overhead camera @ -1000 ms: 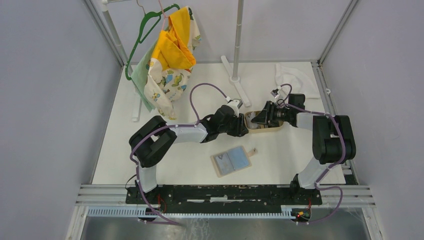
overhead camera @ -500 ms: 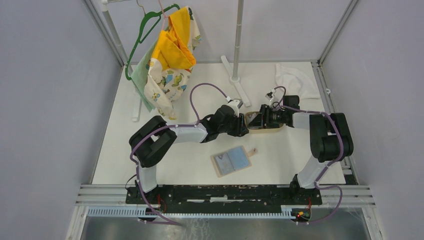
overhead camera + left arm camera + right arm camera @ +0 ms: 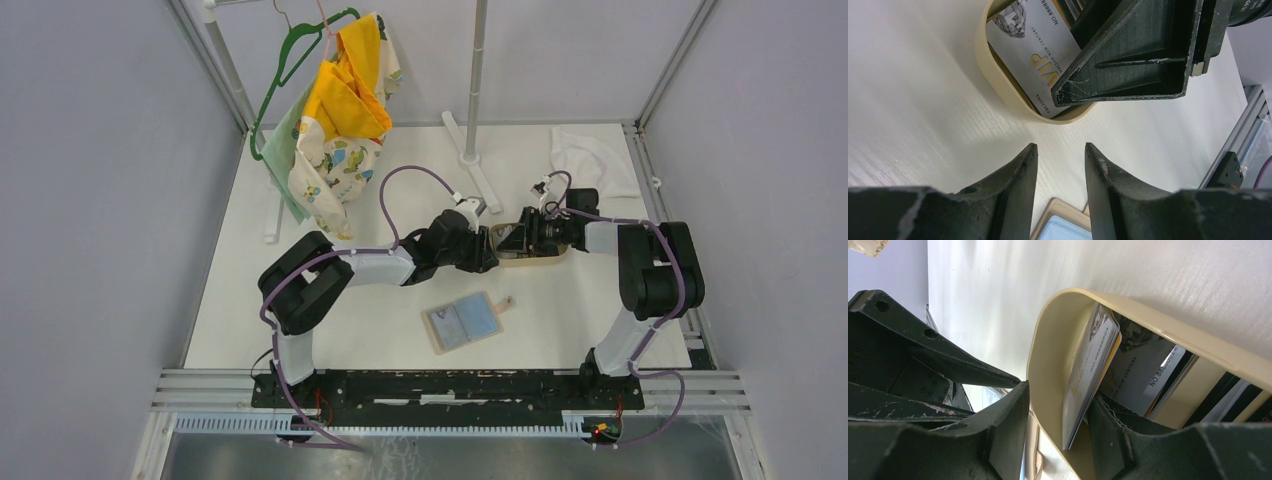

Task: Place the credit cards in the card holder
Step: Pick up the credit card from the storage box.

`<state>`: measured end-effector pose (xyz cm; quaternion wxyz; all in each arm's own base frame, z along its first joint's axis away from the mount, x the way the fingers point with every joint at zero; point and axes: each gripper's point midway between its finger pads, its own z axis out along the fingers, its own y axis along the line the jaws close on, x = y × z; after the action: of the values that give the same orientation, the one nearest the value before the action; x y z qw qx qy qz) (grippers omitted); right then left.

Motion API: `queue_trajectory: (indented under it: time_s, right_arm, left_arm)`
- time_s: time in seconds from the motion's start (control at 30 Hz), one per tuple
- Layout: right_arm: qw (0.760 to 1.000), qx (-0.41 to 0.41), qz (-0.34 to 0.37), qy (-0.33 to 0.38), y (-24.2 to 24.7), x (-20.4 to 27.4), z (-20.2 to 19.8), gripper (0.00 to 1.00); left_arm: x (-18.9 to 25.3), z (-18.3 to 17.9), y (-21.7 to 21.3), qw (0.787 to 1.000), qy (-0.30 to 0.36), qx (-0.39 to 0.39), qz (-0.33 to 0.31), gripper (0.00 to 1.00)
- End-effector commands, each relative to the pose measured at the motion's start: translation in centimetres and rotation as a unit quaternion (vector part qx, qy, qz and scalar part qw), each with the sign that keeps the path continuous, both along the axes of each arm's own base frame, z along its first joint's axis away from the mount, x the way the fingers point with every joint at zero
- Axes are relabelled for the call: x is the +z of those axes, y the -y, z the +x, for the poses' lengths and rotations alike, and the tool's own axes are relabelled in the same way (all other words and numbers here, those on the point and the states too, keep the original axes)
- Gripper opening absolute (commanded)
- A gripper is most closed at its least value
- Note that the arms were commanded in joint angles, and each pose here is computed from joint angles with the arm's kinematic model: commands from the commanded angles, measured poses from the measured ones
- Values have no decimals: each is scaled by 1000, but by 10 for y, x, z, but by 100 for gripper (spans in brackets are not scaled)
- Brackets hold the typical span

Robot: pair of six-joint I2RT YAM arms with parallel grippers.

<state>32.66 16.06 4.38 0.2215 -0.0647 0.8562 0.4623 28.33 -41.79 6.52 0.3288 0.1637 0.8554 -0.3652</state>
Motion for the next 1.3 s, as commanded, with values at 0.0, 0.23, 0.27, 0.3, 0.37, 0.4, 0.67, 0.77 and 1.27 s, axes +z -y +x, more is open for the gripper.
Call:
queue_trajectory:
  time_s: [0.0,0.23,0.27,0.3,0.37,0.4,0.67,0.77,1.27]
  right_arm:
    - [999,2,26,25,0,20,11,50]
    - [999,-1,41,32,3,31,12,49]
    - [999,-1,42,31,3,31,12,49]
    - [999,-4,42,31,6,32,13,49]
    - [998,-16,45,32,14,33,16,49]
    - [998,-18,46,32,15,34,17,49]
    - [998,-28,50,34,23,37,19,46]
    - [998,-34,51,33,27,37,21,45]
    - [997,-70,0,29,51,23,28,19]
  left_arm:
    - [36,6,11,999,25,-1,-47,46]
    - [50,4,3,998,40,5,-51,48]
    - [51,3,2,998,41,4,-51,48]
    - [52,3,1,998,42,5,-52,48]
    - [54,2,-1,998,45,5,-51,48]
    - [55,2,-2,998,46,6,-50,49]
    - [68,-2,-15,997,62,14,-49,49]
    - [72,-5,-20,996,65,15,-51,49]
    - [93,-20,-38,994,79,16,-69,49]
